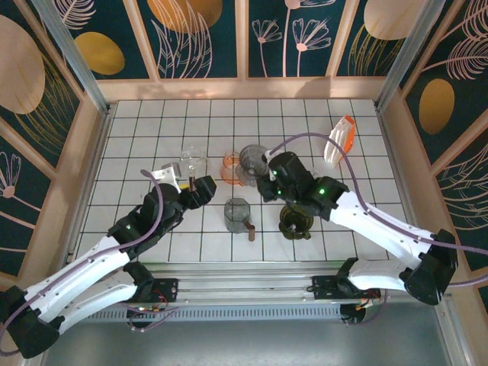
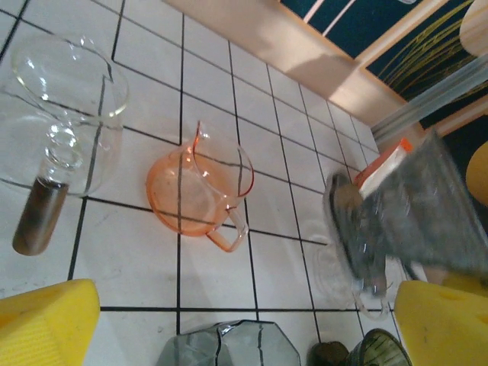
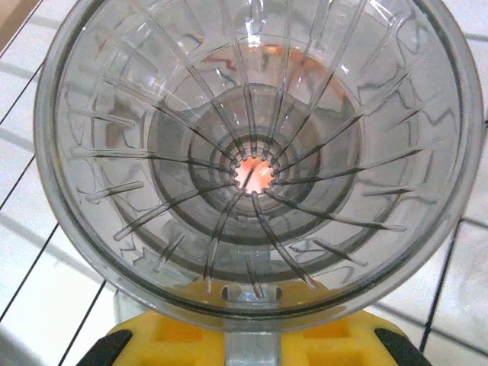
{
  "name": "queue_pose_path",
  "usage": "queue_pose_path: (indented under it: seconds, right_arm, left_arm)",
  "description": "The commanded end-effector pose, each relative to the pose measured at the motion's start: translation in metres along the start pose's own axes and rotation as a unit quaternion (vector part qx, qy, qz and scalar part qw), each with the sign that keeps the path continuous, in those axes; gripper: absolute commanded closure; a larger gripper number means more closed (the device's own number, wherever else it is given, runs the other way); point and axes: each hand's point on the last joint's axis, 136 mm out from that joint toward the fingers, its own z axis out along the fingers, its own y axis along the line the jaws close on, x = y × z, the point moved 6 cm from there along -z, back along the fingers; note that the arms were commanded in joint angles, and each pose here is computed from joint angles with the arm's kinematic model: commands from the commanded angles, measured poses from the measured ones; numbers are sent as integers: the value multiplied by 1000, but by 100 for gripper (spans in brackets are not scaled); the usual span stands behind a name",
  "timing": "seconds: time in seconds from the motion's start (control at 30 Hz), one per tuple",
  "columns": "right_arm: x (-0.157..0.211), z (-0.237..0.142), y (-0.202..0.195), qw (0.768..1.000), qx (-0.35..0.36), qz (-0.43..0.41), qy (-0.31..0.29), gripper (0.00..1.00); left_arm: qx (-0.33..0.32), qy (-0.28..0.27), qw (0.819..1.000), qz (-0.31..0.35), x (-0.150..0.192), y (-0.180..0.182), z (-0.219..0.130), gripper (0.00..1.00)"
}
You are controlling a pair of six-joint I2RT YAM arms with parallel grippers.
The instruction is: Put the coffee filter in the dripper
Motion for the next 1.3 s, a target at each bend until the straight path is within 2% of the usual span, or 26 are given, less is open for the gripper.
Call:
queue_pose_path:
  seconds: [0.0,0.2,0.77,1.27]
  right_arm:
    - [20,-13,18,997,-24,-23,63,89]
    - [44,-4,47,991,-34,-58,112,89]
    - [50,16,62,991,-2,-89,101,90]
    - [62,12,65,989,13,-94,114,88]
  left_arm:
    - [-18,-25,999,8,-11,2,-11,1]
    - [-24,-35,999,8,-14,4,-16,1]
    - [-27,-27,999,3,-7,10,-14,1]
    - [-27,-19,999,4,-2,13,-10,1]
